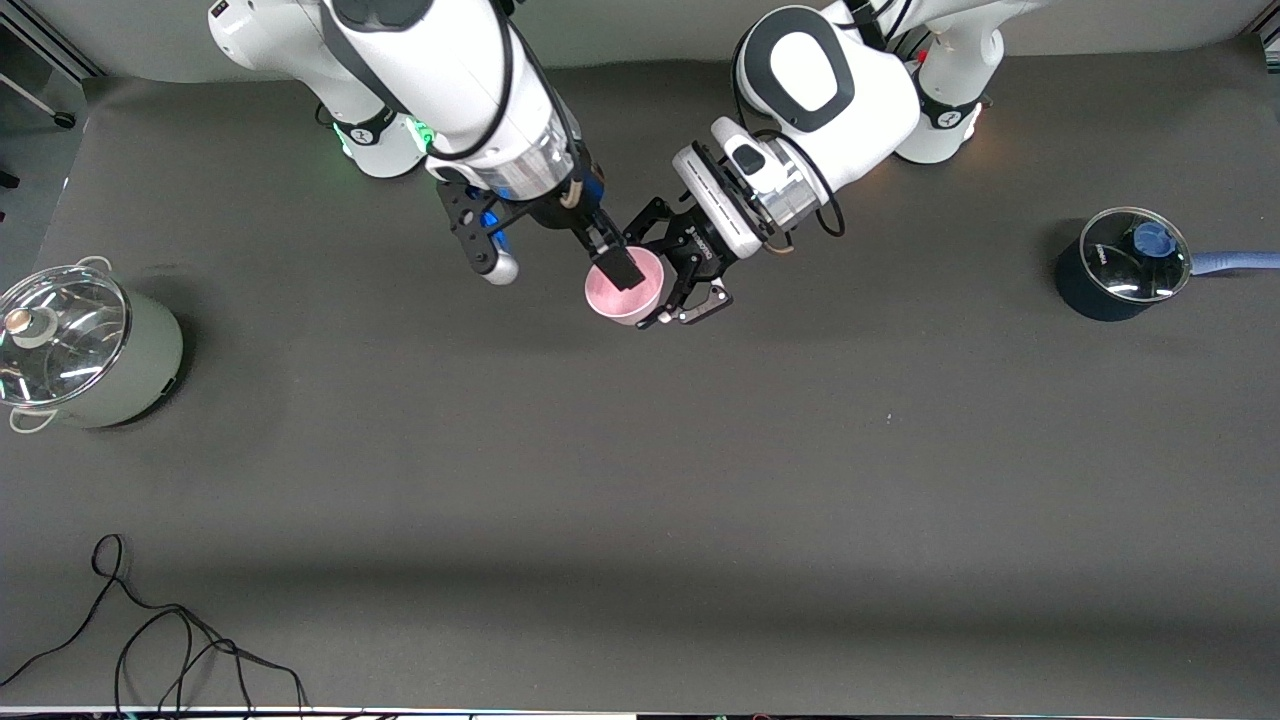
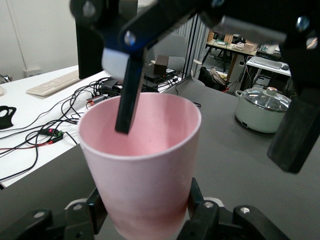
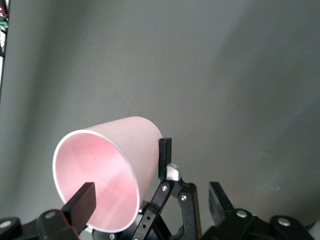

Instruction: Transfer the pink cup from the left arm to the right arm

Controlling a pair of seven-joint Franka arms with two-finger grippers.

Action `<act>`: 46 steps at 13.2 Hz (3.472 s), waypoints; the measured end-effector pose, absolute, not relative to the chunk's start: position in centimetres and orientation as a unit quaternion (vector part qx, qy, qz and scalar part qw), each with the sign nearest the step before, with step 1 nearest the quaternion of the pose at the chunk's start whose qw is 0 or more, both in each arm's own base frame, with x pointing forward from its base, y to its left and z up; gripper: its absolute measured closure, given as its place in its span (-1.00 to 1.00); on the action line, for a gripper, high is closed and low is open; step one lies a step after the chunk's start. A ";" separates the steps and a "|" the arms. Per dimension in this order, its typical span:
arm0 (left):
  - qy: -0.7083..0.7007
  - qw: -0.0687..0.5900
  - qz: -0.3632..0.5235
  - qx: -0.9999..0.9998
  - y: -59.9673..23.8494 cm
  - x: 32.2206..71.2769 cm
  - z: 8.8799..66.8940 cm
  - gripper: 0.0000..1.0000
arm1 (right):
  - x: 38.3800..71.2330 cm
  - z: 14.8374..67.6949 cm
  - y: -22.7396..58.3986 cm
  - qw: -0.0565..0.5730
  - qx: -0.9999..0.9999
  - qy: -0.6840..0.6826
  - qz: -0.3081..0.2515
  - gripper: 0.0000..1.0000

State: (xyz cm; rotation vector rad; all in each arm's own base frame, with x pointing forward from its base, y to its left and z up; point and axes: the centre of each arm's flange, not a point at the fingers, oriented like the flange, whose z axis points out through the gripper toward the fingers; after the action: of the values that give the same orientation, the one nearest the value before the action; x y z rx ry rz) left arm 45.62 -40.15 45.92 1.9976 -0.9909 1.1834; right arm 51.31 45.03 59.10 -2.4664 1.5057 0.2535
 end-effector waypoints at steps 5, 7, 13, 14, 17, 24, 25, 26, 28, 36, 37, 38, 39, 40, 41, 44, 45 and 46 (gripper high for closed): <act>-0.373 0.303 0.447 0.754 -40.1 45.7 45.9 -0.30 | 51.5 58.9 45.0 0.120 -0.843 0.517 0.086 -0.26; -0.373 0.303 0.447 0.755 -40.1 45.7 45.9 -0.30 | 51.7 58.9 44.9 0.120 -0.842 0.518 0.085 0.21; -0.379 0.298 0.449 0.752 -40.1 45.7 45.9 -0.30 | 51.9 58.9 44.6 0.121 -0.841 0.520 0.085 0.84; -0.379 0.298 0.450 0.752 -40.1 45.7 46.0 -0.30 | 51.9 58.9 44.6 0.122 -0.841 0.521 0.086 0.84; -0.374 0.299 0.451 0.753 -39.9 45.9 46.1 -0.38 | 52.3 59.2 43.7 0.120 -0.845 0.513 0.092 0.85; -0.367 0.298 0.448 0.759 -39.5 46.2 45.8 -0.99 | 54.5 61.7 36.9 0.103 -0.892 0.432 0.084 0.90; -0.362 0.297 0.448 0.762 -39.1 46.5 45.7 -0.99 | 54.9 61.6 35.1 0.090 -0.906 0.403 0.089 0.90; -0.352 0.296 0.447 0.768 -38.5 47.1 45.5 -0.99 | 55.5 61.6 32.8 0.079 -0.918 0.376 0.094 0.90; -0.322 0.294 0.445 0.782 -36.2 48.9 45.0 -0.99 | 56.9 61.9 27.0 0.063 -0.937 0.327 0.108 0.90; -0.255 0.342 0.439 0.791 -24.9 55.6 39.6 -1.00 | 61.9 53.7 6.0 0.048 -0.975 0.182 0.120 0.90; -0.257 0.346 0.439 0.789 -23.8 55.9 39.1 -1.00 | 62.2 51.2 4.5 0.049 -0.975 0.183 0.116 0.90; -0.263 0.350 0.439 0.785 -23.1 56.0 38.6 -1.00 | 62.4 48.4 3.7 0.048 -0.975 0.188 0.113 0.90; -0.269 0.354 0.439 0.781 -22.6 56.1 38.3 -1.00 | 62.4 45.7 3.5 0.047 -0.974 0.192 0.108 0.90; -0.276 0.358 0.440 0.776 -22.3 56.2 38.2 -1.00 | 62.4 43.2 3.5 0.045 -0.974 0.195 0.102 0.90; -0.283 0.361 0.441 0.771 -22.1 56.2 38.0 -1.00 | 62.2 40.9 3.4 0.044 -0.976 0.195 0.092 0.90; -0.313 0.375 0.444 0.751 -20.4 56.7 37.4 -1.00 | 61.1 34.0 2.2 0.037 -0.981 0.184 0.052 0.90; -0.324 0.379 0.445 0.744 -19.4 56.8 37.1 -1.00 | 60.4 32.0 1.7 0.034 -0.982 0.180 0.043 0.90; -0.334 0.383 0.444 0.737 -18.3 57.1 36.6 -1.00 | 59.7 30.0 1.3 0.029 -0.983 0.177 0.037 0.90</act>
State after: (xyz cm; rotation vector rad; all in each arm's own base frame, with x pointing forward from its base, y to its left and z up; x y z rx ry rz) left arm 57.07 -18.26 36.59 1.8801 -0.8524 1.1329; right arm 59.70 1.29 30.04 -3.0327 0.5468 0.1130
